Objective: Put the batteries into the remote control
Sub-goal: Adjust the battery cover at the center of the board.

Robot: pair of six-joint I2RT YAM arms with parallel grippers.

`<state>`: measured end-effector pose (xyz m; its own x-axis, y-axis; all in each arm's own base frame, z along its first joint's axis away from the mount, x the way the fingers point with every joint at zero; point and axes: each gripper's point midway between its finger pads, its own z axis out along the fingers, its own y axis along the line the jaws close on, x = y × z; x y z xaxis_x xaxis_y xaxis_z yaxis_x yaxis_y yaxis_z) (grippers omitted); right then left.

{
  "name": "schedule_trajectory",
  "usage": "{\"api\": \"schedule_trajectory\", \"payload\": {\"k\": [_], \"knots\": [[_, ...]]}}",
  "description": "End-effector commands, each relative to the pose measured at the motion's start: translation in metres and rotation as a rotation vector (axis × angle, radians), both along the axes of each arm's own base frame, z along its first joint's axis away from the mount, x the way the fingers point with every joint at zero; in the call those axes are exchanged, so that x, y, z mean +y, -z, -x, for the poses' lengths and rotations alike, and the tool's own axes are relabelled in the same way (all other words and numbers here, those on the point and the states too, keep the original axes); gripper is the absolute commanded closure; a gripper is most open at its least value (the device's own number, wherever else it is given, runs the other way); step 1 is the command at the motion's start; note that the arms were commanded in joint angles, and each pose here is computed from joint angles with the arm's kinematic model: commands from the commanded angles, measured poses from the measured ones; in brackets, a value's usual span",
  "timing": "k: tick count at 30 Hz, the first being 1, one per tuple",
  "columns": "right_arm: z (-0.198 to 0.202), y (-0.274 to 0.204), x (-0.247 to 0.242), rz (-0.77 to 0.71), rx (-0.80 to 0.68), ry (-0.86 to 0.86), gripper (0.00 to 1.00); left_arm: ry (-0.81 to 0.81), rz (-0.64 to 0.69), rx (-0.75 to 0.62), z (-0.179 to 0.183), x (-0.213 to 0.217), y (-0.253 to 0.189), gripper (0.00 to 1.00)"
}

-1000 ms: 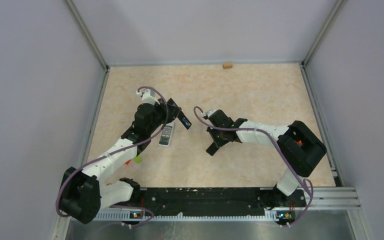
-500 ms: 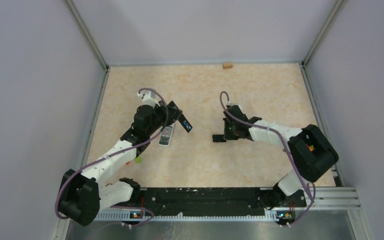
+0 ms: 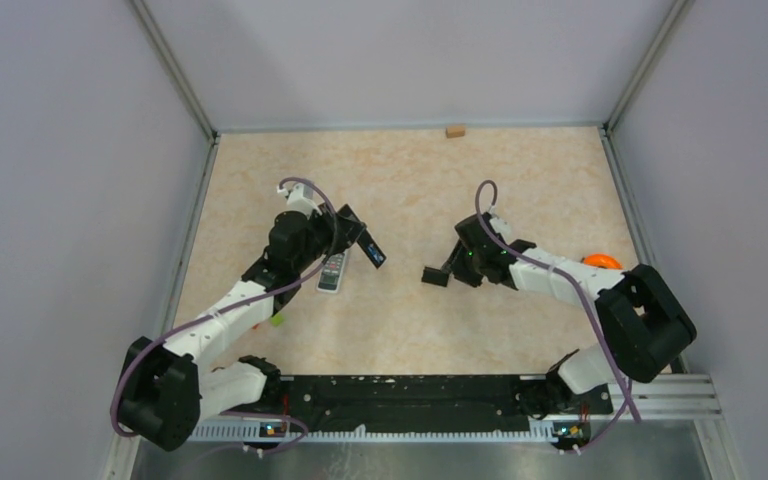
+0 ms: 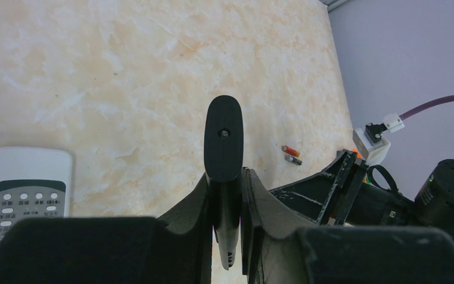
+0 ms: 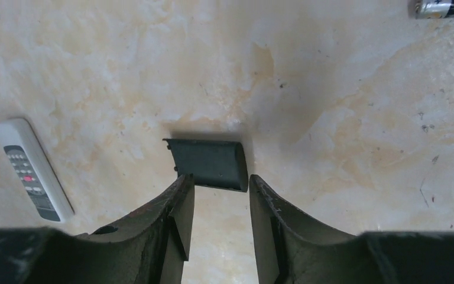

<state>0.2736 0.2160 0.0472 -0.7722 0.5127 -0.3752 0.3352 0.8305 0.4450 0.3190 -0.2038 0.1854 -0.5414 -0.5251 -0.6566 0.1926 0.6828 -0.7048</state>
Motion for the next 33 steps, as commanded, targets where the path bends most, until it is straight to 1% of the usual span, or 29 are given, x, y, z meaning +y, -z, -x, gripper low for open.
{"api": "schedule_trajectory", "payload": {"k": [1, 3, 5, 7, 9, 11, 13, 20, 23, 28, 30, 33], "knots": [[-0.022, -0.044, -0.005, -0.001, -0.143, 0.038, 0.58, -0.029, 0.004, -0.079, -0.007, 0.005, -0.019, 1.00], [-0.030, -0.051, -0.017, 0.090, -0.202, 0.006, 0.60, -0.036, 0.000, -0.082, -0.007, 0.007, -0.020, 1.00], [-0.039, -0.050, -0.028, 0.190, -0.237, -0.045, 0.70, -0.040, -0.006, -0.083, -0.007, 0.008, -0.020, 1.00], [-0.045, -0.042, -0.032, 0.256, -0.222, -0.129, 0.83, -0.042, -0.008, -0.082, -0.008, 0.008, -0.020, 1.00], [-0.051, -0.032, -0.026, 0.307, -0.184, -0.212, 0.90, -0.042, -0.010, -0.083, -0.008, 0.008, -0.020, 1.00], [-0.054, -0.024, -0.017, 0.332, -0.150, -0.308, 0.93, -0.040, -0.010, -0.082, -0.007, 0.008, -0.020, 1.00], [-0.056, -0.016, -0.015, 0.361, -0.117, -0.345, 0.94, -0.041, -0.012, -0.081, -0.008, 0.009, -0.020, 1.00], [-0.050, 0.007, -0.007, 0.366, -0.048, -0.430, 0.95, -0.039, -0.012, -0.079, -0.007, 0.008, -0.020, 1.00], [-0.039, 0.009, 0.006, 0.329, -0.037, -0.501, 0.95, -0.040, -0.015, -0.079, -0.008, 0.009, -0.019, 1.00], [-0.013, 0.009, 0.029, 0.274, -0.003, -0.680, 0.95, -0.042, -0.017, -0.075, -0.008, 0.009, -0.019, 1.00], [-0.003, 0.007, 0.040, 0.213, 0.007, -0.742, 0.95, -0.042, -0.018, -0.074, -0.008, 0.009, -0.018, 1.00], [0.006, 0.003, 0.051, 0.138, 0.005, -0.787, 0.95, -0.044, -0.017, -0.074, -0.009, 0.009, -0.019, 1.00]]}}
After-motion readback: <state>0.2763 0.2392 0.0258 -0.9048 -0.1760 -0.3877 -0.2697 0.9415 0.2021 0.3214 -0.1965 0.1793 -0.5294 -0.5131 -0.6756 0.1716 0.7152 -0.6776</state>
